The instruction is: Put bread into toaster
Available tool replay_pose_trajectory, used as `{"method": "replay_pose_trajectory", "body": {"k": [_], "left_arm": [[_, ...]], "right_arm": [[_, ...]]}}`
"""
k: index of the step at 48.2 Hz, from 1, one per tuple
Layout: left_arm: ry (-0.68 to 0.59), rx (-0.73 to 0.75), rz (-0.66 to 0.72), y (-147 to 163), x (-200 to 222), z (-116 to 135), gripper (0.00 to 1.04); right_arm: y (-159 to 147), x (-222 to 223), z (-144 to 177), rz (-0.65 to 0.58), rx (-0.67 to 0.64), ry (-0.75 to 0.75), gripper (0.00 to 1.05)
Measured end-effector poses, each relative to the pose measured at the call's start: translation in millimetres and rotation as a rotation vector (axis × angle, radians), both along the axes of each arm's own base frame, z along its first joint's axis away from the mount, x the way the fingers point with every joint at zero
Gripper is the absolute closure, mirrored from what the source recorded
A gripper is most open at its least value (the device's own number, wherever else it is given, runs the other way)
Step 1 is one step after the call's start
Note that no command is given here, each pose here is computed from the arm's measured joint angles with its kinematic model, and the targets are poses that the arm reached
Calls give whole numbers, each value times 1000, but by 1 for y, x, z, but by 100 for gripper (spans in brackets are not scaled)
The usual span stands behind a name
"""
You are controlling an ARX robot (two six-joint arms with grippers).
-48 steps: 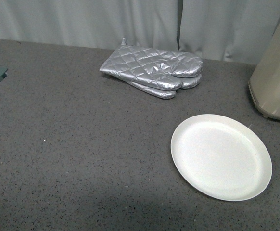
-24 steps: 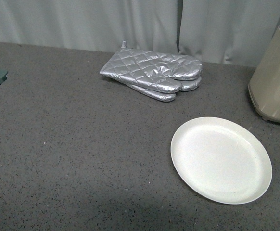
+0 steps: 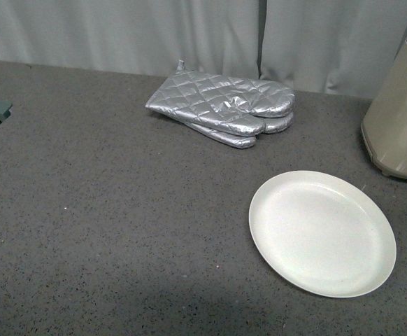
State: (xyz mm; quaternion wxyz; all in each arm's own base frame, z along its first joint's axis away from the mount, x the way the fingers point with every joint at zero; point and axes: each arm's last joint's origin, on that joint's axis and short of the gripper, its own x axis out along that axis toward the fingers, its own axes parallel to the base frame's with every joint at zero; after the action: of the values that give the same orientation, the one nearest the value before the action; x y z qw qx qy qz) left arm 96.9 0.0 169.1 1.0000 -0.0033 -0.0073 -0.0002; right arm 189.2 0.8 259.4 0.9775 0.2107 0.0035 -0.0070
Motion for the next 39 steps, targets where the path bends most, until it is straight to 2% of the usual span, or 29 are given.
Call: {"method": "replay_pose_trajectory", "body": {"k": [3, 5, 6, 8, 10, 16, 21, 35, 39], "left_arm": [[0, 0, 0, 0, 0, 0, 7], [0, 0, 0, 0, 0, 0, 7], [0, 0, 0, 0, 0, 0, 7], [0, 0, 1, 0, 0, 0, 7], [0, 0, 1, 0, 0, 0, 7], [0, 0, -2, 0, 0, 0, 7], [0, 0, -1, 0, 0, 0, 7], [0, 0, 0, 0, 0, 0, 7], [0, 0, 0, 0, 0, 0, 7]], "right_arm": [[0, -28, -25, 16, -141, 1, 44], [0, -56, -60, 25, -250, 65, 53], [0, -60, -61, 24, -265, 54, 55], [0, -75, -92, 36, -319, 117, 62], [-1, -83, -105, 38, -347, 121, 69], [-1, -91, -94, 15, -395, -5, 89], [-1, -92, -94, 14, -407, -8, 104], [-1, -92, -94, 16, -419, -9, 104], [-1, -92, -94, 15, -421, -9, 94]]}}
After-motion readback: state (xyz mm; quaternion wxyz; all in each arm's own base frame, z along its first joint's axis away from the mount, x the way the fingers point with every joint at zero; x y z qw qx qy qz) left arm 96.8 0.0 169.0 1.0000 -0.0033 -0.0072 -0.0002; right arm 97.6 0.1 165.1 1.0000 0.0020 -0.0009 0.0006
